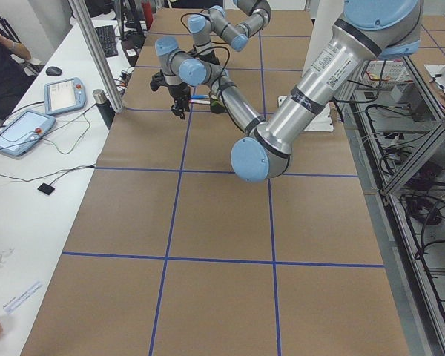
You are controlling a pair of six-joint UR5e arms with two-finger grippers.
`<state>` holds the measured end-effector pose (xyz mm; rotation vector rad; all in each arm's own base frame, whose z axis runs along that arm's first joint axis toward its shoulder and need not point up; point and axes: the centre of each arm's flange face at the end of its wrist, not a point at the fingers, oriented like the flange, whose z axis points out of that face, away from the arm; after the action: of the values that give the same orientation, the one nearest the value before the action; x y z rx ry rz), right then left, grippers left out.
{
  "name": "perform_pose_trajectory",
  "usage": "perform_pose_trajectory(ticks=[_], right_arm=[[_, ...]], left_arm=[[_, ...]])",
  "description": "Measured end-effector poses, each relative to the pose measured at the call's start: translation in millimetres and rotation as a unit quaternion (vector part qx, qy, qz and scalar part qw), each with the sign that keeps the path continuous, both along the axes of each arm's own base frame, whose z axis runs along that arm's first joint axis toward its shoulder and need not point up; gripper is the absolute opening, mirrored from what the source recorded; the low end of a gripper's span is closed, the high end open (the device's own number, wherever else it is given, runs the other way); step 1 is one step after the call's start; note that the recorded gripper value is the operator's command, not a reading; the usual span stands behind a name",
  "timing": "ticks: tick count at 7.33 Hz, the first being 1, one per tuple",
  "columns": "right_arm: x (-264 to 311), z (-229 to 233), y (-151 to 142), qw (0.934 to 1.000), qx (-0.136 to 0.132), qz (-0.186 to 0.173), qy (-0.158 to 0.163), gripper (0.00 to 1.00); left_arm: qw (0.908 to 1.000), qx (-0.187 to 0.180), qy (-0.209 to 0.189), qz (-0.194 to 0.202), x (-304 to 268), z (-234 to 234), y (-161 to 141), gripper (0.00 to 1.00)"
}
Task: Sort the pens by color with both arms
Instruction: 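Lower the right gripper into the cup over the green highlighter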
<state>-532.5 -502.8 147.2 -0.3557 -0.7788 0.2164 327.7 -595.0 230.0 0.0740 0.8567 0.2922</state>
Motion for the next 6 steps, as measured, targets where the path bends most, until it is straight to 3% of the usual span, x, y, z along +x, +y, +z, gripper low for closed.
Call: perform_pose_trajectory(ticks=[2,3,6], right_arm=[[-9.5,1.6,11.2,0.9998,0.009,-0.017,-0.003,0.81],[-11.7,-0.3,14.6,0.9992,0.022,-0.031,-0.009,0.77],[-18.8,-0.2,20.3,0.9929,0.077,-0.087,-0.026,0.76]], left_arm=[[1.0000,-0.001,-0.001,0.000,-0.9,2.3,0.5,0.53],[1.0000,-0.002,-0.001,-0.001,-1.9,4.1,0.2,0.53],[1.0000,-0.003,-0.003,-0.002,-3.8,7.3,-0.9,0.53]])
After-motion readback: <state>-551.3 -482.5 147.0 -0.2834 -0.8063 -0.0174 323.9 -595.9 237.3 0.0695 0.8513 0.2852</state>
